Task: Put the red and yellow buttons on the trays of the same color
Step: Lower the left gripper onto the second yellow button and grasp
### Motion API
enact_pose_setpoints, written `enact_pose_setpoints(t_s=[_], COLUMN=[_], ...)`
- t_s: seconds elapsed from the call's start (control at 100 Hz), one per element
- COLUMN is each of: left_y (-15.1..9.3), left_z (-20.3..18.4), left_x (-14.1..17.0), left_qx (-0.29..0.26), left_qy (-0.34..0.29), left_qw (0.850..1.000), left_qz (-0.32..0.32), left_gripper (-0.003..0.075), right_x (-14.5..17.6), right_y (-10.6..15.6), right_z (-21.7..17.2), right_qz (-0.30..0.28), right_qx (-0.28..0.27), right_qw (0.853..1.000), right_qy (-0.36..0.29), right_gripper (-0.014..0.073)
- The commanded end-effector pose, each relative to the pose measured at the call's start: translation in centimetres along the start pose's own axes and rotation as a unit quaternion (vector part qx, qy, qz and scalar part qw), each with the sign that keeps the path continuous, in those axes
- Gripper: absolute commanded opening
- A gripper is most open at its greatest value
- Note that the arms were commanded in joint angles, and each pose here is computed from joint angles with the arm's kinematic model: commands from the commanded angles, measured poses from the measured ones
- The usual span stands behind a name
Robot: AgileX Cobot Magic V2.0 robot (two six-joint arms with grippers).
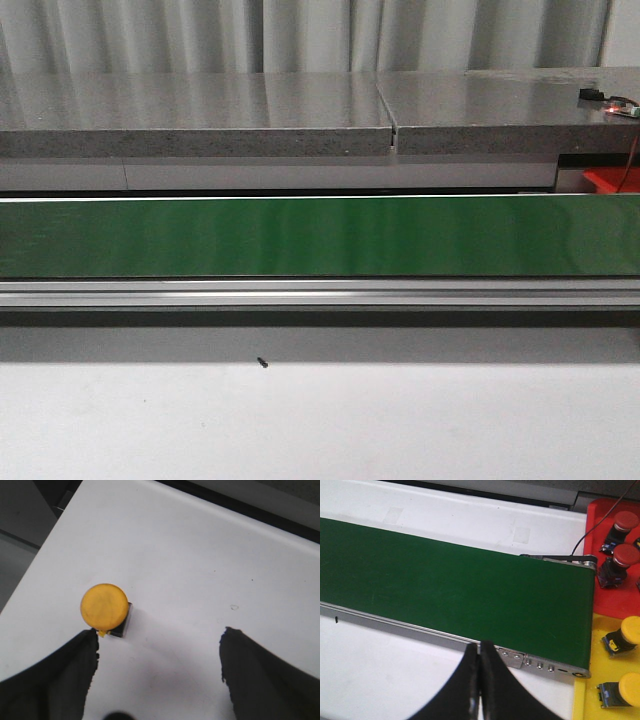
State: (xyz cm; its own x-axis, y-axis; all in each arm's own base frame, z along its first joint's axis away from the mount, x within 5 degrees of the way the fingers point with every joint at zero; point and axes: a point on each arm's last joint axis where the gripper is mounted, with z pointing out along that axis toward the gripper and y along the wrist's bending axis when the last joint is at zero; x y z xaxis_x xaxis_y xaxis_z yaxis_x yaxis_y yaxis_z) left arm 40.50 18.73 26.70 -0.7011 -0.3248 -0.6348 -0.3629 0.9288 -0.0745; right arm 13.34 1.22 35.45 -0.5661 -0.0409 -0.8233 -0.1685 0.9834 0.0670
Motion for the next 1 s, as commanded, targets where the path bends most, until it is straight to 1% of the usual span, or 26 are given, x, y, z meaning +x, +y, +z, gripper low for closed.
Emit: enact_pose_setpoints(t_s=[0.0, 0.13, 0.41, 0.53, 0.65, 0.84, 0.99], left_y=[0.0, 0.5, 0.8, 1.3, 1.8, 2.7, 2.9], left_z=[-3.1, -2.8, -0.5, 0.1, 1.2, 2.6, 3.5], left_x=[-2.7, -3.2, -4.0, -4.3, -4.2, -4.0, -3.6], left_qx=[-0.014, -0.035, -0.036, -0.042, -0.054, -0.058, -0.058], left_qy=[-0.077, -0.082, -0.078, -0.081, -0.07, -0.061, -0.051], left_qw=[0.997, 0.996, 0.996, 0.996, 0.996, 0.996, 0.997], left_qz=[0.005, 0.011, 0.01, 0.005, 0.017, 0.006, 0.004], left_gripper=[0.0503, 0.0503, 0.0503, 0.0503, 0.0503, 0.0503, 0.0503], right_x=[-1.1, -1.1, -1.1, -1.1, -1.1, -1.1, -1.1], right_y=[0.0, 0.0, 0.0, 0.0, 0.0, 0.0, 0.0], right_z=[-0.6, -0.6, -0.6, -0.6, -0.6, -0.6, -0.6], right_qz=[0.001, 0.001, 0.001, 0.001, 0.001, 0.001, 0.001], right_qx=[0.005, 0.005, 0.005, 0.005, 0.005, 0.005, 0.005], right_qw=[0.999, 0.999, 0.999, 0.999, 0.999, 0.999, 0.999], right_qy=[-0.042, -0.042, -0.042, -0.042, -0.042, -0.042, -0.042], right_gripper=[-0.0069, -0.0069, -0.0069, -0.0069, -0.0069, -0.0069, -0.0069])
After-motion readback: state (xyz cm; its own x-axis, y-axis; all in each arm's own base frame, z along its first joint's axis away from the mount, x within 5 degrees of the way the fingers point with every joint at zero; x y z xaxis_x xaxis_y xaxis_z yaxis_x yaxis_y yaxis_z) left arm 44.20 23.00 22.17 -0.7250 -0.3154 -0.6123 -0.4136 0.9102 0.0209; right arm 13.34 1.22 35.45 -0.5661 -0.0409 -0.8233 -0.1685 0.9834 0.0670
